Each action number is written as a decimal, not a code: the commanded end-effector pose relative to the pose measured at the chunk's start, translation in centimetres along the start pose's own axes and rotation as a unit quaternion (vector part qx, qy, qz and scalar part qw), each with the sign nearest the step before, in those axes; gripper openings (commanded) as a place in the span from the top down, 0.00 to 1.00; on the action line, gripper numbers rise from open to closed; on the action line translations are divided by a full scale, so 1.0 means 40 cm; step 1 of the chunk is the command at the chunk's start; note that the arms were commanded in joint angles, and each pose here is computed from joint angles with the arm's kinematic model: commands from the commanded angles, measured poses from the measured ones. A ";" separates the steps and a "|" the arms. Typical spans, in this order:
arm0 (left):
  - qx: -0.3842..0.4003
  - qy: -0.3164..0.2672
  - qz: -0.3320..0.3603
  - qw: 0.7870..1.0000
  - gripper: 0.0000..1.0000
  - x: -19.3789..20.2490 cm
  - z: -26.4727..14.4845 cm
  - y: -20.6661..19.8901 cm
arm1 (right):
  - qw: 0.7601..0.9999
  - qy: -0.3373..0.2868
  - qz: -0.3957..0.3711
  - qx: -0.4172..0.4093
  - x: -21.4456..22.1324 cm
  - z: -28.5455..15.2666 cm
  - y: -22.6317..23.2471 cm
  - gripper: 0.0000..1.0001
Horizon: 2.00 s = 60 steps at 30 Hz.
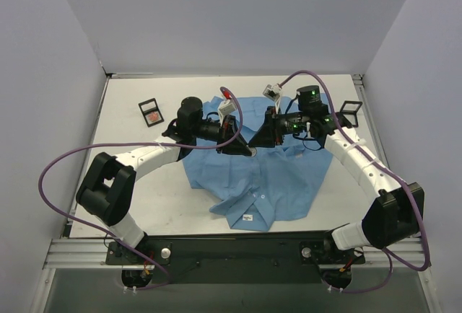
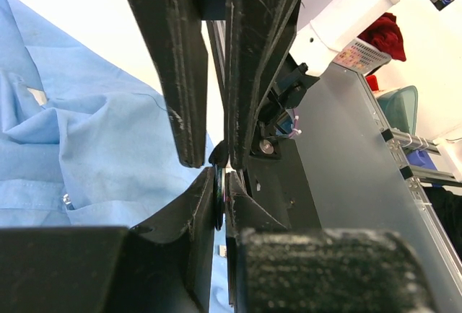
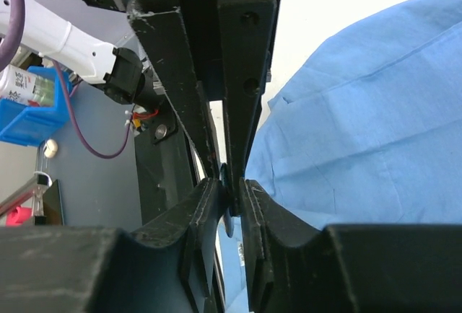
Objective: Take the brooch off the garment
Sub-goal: Adjust the brooch.
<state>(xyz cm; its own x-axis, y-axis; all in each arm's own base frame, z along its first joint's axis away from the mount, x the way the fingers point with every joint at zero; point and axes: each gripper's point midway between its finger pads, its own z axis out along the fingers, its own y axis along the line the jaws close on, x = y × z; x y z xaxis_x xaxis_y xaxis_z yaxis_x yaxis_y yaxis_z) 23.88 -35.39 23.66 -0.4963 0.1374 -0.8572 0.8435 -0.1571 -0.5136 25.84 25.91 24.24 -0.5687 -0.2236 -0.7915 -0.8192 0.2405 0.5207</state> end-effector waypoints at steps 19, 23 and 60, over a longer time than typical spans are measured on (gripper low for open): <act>-0.006 -0.014 0.034 0.999 1.00 -0.047 -0.006 -0.003 | 0.998 0.026 -0.062 -0.021 -0.001 0.009 0.061 0.85; -0.006 -0.014 0.034 0.999 1.00 -0.047 -0.006 -0.004 | 0.997 0.031 -0.062 -0.022 0.005 0.009 0.064 0.83; -0.004 -0.013 0.034 0.999 1.00 -0.043 -0.006 -0.002 | 0.998 0.014 -0.059 -0.013 -0.013 0.002 0.042 1.00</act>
<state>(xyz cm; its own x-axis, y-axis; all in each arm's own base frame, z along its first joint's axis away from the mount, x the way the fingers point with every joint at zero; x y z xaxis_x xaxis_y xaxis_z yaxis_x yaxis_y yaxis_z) 23.82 -35.25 23.57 -0.4998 0.1428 -0.8543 0.8401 -0.1600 -0.5182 25.19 26.14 24.08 -0.5115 -0.2927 -0.8079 -0.8573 0.2388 0.4562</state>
